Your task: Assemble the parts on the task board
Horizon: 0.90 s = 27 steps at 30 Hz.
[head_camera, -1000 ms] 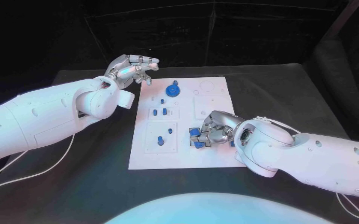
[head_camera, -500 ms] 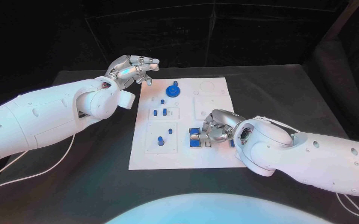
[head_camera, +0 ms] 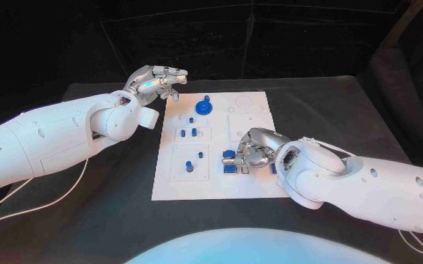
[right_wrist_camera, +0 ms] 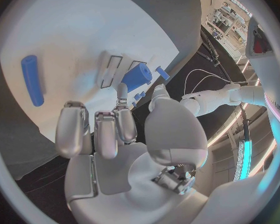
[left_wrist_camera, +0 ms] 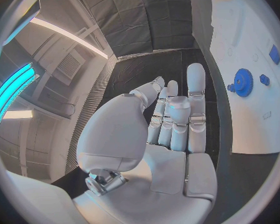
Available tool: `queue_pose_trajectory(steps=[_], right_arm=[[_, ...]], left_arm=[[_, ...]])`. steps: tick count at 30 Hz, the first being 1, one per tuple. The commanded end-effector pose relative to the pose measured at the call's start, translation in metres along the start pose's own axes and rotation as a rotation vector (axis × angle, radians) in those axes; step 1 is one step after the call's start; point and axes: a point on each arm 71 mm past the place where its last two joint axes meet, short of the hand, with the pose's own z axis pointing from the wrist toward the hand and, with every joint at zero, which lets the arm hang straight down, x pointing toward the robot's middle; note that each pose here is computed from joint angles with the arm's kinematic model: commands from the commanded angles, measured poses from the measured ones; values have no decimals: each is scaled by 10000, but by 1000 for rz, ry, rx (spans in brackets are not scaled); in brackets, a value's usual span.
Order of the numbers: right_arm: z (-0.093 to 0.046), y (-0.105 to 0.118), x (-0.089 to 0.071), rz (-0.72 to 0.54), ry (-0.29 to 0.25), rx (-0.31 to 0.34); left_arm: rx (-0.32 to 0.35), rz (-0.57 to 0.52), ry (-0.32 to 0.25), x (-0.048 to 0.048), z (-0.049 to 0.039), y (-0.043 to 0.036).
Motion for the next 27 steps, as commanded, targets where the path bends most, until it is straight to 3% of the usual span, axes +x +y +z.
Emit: queue_pose_trajectory(steps=[1,27], right_arm=[[-15,17,-21,-8,-15,-20],[27,22,-16,-62,-17,-40]], left_arm=[[4,-6,14,14,3,-9],[3,-5,12,6,7,-6]])
